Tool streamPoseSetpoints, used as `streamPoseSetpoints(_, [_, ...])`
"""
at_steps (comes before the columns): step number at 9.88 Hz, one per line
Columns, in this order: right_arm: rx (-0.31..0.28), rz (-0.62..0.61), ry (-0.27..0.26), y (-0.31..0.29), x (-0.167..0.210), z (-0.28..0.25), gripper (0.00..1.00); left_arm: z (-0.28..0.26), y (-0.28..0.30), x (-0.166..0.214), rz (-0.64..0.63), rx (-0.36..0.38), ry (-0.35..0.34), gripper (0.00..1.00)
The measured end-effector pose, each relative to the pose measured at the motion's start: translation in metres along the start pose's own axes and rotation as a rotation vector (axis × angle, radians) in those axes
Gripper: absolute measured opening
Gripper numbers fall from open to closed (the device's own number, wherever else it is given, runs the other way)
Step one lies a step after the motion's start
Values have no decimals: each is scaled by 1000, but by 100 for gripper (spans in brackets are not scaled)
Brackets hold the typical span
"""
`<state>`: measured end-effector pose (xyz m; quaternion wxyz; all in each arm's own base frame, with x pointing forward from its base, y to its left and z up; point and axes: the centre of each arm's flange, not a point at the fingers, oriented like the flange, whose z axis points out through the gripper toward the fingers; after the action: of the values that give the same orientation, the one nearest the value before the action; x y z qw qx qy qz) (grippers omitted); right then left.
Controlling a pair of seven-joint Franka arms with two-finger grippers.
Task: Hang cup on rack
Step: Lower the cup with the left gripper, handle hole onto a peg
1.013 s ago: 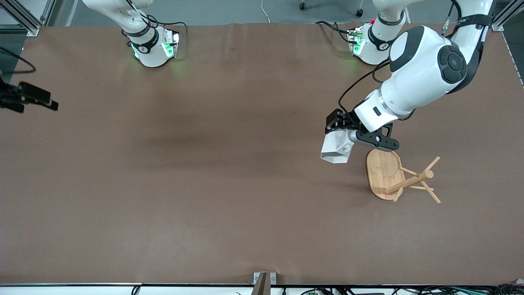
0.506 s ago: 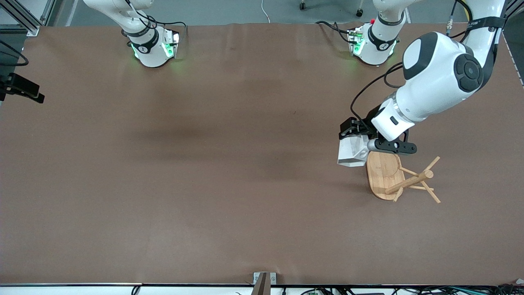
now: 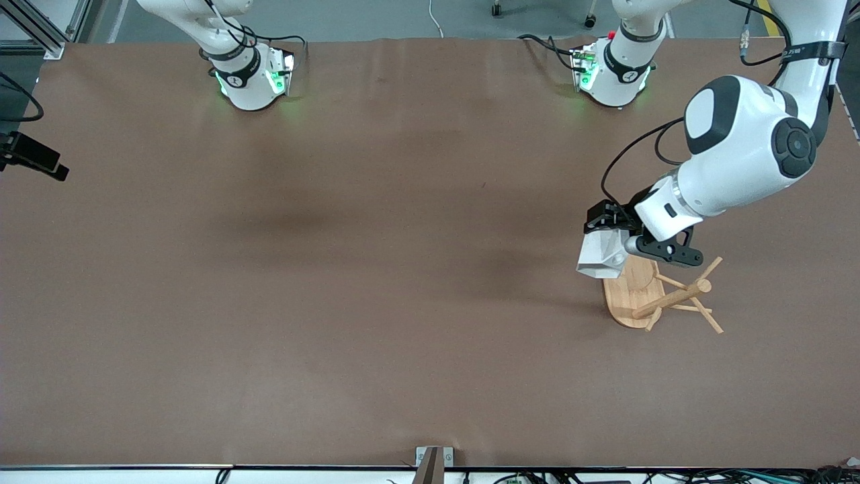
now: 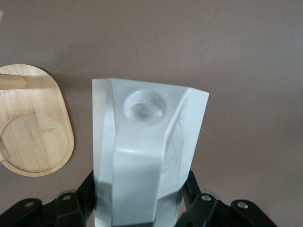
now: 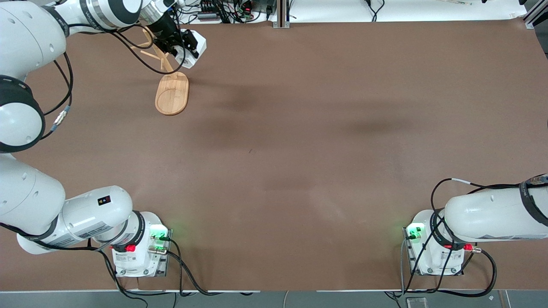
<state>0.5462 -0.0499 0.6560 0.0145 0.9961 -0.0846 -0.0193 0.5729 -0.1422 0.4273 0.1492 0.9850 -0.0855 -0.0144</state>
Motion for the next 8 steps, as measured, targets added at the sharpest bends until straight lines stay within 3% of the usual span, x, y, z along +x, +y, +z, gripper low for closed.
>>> streamPoseSetpoints(8, [8, -16, 7, -2, -6, -5, 100, 2, -50, 6, 23, -7, 0, 74])
